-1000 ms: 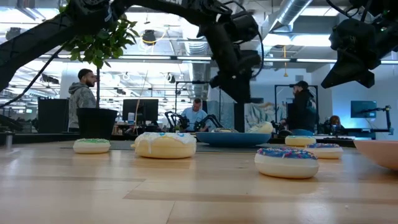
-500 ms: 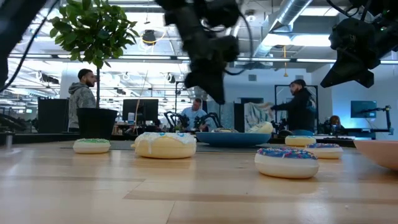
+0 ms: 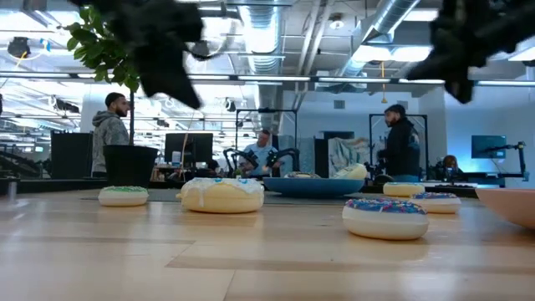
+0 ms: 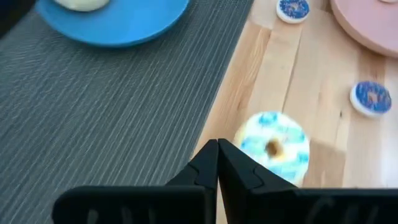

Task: Pick & Place donuts
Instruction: Put the top small dark blue donut on the pink plate

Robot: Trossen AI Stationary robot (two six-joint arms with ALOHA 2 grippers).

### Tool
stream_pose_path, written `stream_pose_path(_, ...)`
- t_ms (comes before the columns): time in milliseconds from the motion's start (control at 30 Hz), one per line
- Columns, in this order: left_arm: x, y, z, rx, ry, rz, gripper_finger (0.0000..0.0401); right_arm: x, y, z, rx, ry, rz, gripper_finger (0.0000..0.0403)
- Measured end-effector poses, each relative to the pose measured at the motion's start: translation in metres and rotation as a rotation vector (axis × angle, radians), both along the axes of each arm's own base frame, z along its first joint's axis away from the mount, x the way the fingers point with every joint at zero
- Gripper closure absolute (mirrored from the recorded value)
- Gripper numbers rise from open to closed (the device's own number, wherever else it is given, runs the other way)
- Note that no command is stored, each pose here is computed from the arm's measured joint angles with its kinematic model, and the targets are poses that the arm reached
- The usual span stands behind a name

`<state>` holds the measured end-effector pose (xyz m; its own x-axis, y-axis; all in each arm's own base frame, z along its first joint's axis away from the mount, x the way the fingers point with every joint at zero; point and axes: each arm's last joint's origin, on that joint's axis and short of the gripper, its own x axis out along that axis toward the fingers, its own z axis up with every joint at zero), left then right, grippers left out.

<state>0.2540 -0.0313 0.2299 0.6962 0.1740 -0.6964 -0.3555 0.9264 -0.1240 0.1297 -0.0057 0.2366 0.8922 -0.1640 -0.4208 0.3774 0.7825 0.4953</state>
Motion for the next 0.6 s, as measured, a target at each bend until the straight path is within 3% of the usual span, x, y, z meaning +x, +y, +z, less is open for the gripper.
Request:
stream_pose_path(167,-0.048,0.003,-0.01,-0.065,-0.043,0.013,0.0401,0.043,0.008,0.0,0.006,0.083,-0.034,0.0403)
stream_pose_path(433,-0.1,0.006,-0.021,-0.145,-0.118,-0.048,0.0401,0.127,0.037,-0.008,0.055,0.5,-0.066,0.0403)
stream_pose_path(600,-0.119,0.009,-0.018,-0.126,-0.154,-0.092,0.0401,0.158,0.054,-0.016,0.121,0.714,-0.143,0.0386)
